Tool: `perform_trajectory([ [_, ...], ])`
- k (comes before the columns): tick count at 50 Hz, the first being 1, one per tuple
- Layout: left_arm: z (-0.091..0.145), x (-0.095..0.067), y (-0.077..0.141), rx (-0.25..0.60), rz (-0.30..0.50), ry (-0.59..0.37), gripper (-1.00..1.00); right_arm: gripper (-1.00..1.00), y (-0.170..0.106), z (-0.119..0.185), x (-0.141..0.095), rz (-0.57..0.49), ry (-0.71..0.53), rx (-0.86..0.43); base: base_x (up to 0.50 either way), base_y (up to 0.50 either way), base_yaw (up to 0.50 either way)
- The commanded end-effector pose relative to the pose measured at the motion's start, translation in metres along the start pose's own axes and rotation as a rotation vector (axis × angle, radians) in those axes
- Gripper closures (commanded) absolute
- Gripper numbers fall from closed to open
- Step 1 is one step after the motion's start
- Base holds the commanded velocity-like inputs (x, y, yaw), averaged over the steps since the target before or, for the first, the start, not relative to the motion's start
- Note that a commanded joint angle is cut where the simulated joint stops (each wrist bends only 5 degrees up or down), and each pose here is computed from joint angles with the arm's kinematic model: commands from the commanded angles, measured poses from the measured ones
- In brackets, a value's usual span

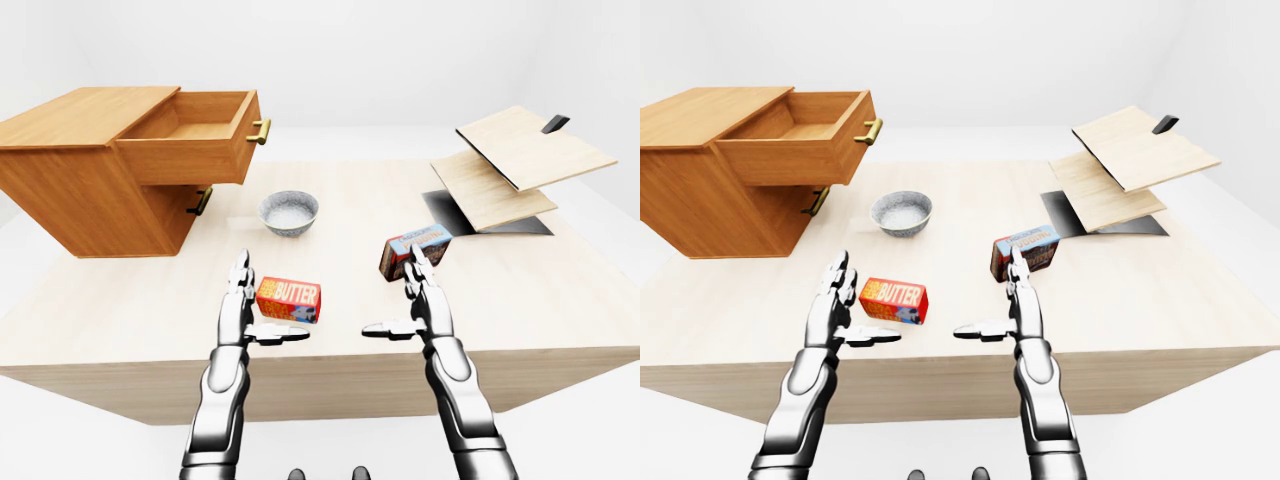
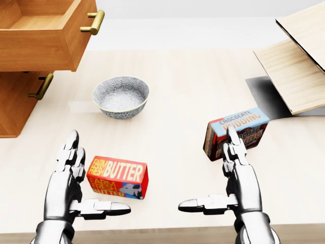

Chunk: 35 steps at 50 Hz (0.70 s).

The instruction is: Close the top drawer of the cabinet.

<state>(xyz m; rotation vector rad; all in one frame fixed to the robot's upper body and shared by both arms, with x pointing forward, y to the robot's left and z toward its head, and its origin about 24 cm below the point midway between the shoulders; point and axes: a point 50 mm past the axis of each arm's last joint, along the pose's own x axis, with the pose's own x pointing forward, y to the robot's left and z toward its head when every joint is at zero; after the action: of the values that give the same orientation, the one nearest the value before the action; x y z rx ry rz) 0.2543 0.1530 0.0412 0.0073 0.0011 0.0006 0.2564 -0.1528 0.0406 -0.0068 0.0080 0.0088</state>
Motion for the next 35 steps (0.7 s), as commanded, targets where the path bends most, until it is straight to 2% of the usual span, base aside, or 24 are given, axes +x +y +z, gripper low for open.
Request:
perform_trajectory([
  [1, 0.001, 0.002, 0.007, 0.020, 0.007, -0.001, -1.00, -1.00, -0.005, 0.001, 0.007, 0.024, 0.015, -0.018, 0.00, 0.00, 0.00],
  [6, 0.006, 0.005, 0.009, 0.020, 0.034, -0.030, -1.00, -1.00, -0.003, 0.002, 0.009, 0.043, 0.021, -0.032, 0.00, 0.00, 0.00],
  [16, 0.012, 0.007, 0.006, 0.046, 0.007, -0.041, -1.00, -1.00, -0.002, 0.014, 0.017, 0.040, 0.001, -0.048, 0.00, 0.00, 0.00],
  [21, 0.018, 0.014, 0.009, 0.027, 0.022, -0.042, -1.00, -1.00, -0.004, 0.031, 0.019, 0.044, -0.067, -0.069, 0.00, 0.00, 0.00],
  [26, 0.029, 0.018, 0.008, 0.036, -0.008, -0.063, -1.00, -1.00, -0.010, 0.053, 0.015, 0.052, -0.160, -0.083, 0.00, 0.00, 0.00],
  [31, 0.051, 0.021, 0.008, 0.045, -0.021, -0.150, -1.00, -1.00, -0.015, 0.084, 0.009, 0.058, -0.293, -0.110, 0.00, 0.00, 0.00],
  [35, 0.069, 0.023, 0.007, 0.057, -0.040, -0.224, -1.00, -1.00, -0.018, 0.096, 0.007, 0.055, -0.342, -0.122, 0.00, 0.00, 0.00],
])
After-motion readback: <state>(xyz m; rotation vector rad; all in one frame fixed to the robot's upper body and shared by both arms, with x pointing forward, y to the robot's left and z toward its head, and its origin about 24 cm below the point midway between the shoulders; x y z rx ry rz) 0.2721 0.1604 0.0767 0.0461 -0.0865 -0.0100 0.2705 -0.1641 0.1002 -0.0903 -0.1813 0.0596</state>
